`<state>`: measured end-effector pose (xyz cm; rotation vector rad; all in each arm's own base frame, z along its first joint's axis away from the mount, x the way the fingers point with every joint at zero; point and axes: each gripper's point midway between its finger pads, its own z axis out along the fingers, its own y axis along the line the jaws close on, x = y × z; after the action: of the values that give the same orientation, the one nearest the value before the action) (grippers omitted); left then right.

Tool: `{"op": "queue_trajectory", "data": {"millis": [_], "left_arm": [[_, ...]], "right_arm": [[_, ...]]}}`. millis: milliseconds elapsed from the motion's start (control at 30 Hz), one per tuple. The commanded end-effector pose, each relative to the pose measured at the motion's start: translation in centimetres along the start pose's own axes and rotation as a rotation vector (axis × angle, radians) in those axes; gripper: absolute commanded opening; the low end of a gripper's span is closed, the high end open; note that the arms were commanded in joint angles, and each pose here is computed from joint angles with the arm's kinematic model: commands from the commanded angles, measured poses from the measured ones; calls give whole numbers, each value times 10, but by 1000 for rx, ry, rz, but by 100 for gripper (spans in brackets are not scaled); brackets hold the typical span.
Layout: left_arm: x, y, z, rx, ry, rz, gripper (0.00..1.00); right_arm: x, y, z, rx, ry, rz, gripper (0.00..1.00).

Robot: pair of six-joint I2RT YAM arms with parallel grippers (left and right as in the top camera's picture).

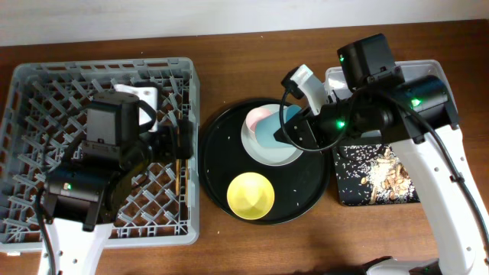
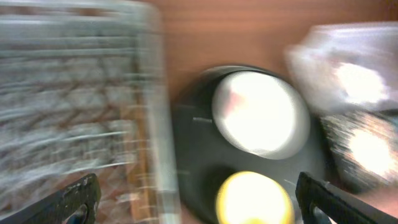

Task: Sort waste into correct bins and load items into the dishwasher rack
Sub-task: 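Grasp the blue cup on the white plate with the right gripper, then hand the blue cup from the right gripper to the left gripper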

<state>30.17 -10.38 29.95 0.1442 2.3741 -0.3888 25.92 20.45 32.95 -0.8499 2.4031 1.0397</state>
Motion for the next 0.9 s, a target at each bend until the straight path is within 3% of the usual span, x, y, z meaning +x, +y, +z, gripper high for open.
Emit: {"op": "queue_trajectory", "data": {"millis": [0, 67, 167, 233, 333, 533, 767, 867], "left_arm": [[12, -113, -49, 734, 23, 206, 99], [12, -141, -82, 1001, -18, 283, 99], [8, -156, -108, 1173, -65, 337, 99], [9, -162, -125, 1277, -72, 357, 99], [5, -156, -108, 1171, -83, 352, 99], [-5, -138, -75, 946, -97, 326, 99], [6, -160, -116, 1230, -75, 349, 99], [4, -163, -126, 1285, -103, 386, 98]], "right_arm": [[-8, 42, -7, -260, -67, -88, 4], [-11, 56, -12, -346, -99, -146, 4], [-18, 81, -28, -514, -176, -202, 4], [-23, 76, -38, -529, -215, -182, 4], [-32, 91, -65, -682, -305, -159, 4], [-20, 107, -76, -689, -301, -140, 4], [-15, 116, -83, -683, -313, -174, 4], [-7, 122, -75, -677, -282, -212, 4]]}}
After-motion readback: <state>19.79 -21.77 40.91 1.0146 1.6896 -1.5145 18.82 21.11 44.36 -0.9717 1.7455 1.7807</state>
